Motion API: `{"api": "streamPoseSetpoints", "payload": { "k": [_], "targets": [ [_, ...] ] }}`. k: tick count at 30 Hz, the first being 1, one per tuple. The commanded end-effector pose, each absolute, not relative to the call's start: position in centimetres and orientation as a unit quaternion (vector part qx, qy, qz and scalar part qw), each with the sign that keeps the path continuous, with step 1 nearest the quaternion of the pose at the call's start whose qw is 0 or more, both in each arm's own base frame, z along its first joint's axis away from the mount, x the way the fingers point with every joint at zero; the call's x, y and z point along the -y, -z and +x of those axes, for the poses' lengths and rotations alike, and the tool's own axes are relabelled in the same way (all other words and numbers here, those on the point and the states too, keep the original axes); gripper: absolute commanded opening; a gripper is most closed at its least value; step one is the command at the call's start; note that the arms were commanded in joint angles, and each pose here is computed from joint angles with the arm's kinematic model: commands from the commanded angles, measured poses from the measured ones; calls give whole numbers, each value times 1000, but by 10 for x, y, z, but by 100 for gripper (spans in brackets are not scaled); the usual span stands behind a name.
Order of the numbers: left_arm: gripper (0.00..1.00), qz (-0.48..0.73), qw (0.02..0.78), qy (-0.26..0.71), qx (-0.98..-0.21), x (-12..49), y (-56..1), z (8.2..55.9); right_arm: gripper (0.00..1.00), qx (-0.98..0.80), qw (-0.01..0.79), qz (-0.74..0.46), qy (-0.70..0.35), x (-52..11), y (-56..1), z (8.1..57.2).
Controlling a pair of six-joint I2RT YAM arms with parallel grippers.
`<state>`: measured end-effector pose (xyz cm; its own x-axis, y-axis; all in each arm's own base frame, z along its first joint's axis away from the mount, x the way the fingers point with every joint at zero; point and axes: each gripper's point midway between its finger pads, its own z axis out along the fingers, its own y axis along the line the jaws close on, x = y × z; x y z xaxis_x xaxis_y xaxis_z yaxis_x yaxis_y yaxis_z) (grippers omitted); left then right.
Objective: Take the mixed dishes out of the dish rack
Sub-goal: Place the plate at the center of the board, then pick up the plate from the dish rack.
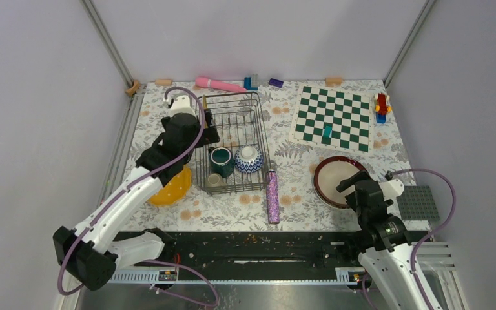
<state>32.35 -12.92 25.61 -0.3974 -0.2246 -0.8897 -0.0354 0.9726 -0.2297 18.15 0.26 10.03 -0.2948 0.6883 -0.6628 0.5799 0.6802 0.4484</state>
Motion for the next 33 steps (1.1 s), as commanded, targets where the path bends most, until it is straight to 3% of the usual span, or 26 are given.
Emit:
{"api": "streamPoseSetpoints", "payload": {
  "k": [1,10,18,24,33],
  "targets": [
    [99,-105,539,88,-831,125,-270,345,100,-777,506,369,-65,2,-134,200],
    [98,-127,493,57,-859,106,-242,410,100,-788,527,302,-97,-17,-142,220],
    [79,-120,455,3,-882,102,-219,453,100,-796,535,271,-88,-19,-143,227],
    [57,-115,436,-17,-892,102,-204,464,100,-799,535,263,-76,-17,-141,228],
    [41,-105,427,-43,-897,100,-190,477,100,-804,532,256,-70,-17,-137,229]
  ]
}}
